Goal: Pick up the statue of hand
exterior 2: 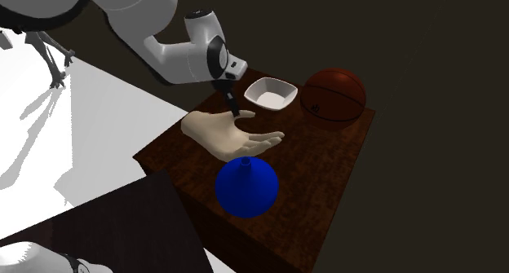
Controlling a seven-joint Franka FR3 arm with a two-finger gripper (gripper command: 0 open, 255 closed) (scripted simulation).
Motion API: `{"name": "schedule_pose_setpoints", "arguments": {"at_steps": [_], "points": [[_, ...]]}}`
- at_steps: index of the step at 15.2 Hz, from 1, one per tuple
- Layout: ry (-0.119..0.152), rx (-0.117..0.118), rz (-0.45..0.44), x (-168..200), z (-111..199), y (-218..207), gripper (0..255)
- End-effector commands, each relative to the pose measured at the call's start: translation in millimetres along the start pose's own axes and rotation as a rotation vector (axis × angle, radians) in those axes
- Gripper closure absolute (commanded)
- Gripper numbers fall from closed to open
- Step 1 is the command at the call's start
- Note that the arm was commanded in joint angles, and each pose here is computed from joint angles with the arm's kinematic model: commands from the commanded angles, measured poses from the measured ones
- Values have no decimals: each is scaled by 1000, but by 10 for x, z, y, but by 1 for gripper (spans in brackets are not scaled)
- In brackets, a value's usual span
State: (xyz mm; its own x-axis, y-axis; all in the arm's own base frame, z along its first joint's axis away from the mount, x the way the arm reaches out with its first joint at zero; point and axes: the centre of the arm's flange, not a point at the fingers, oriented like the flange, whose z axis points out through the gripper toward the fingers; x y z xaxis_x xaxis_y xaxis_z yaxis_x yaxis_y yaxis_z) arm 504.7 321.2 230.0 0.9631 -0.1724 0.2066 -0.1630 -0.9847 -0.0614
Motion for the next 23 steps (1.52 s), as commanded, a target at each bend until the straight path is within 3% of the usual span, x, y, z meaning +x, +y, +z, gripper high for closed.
{"name": "schedule_pose_setpoints", "arguments": {"at_steps": [1,8,9,18,23], "points": [[2,2,2,4,126,-19,0],[2,2,2,-58,414,-1,0],[2,2,2,-58,411,-4,255],[2,2,2,-57,414,-1,255],[2,2,2,-3,156,-17,255]]}}
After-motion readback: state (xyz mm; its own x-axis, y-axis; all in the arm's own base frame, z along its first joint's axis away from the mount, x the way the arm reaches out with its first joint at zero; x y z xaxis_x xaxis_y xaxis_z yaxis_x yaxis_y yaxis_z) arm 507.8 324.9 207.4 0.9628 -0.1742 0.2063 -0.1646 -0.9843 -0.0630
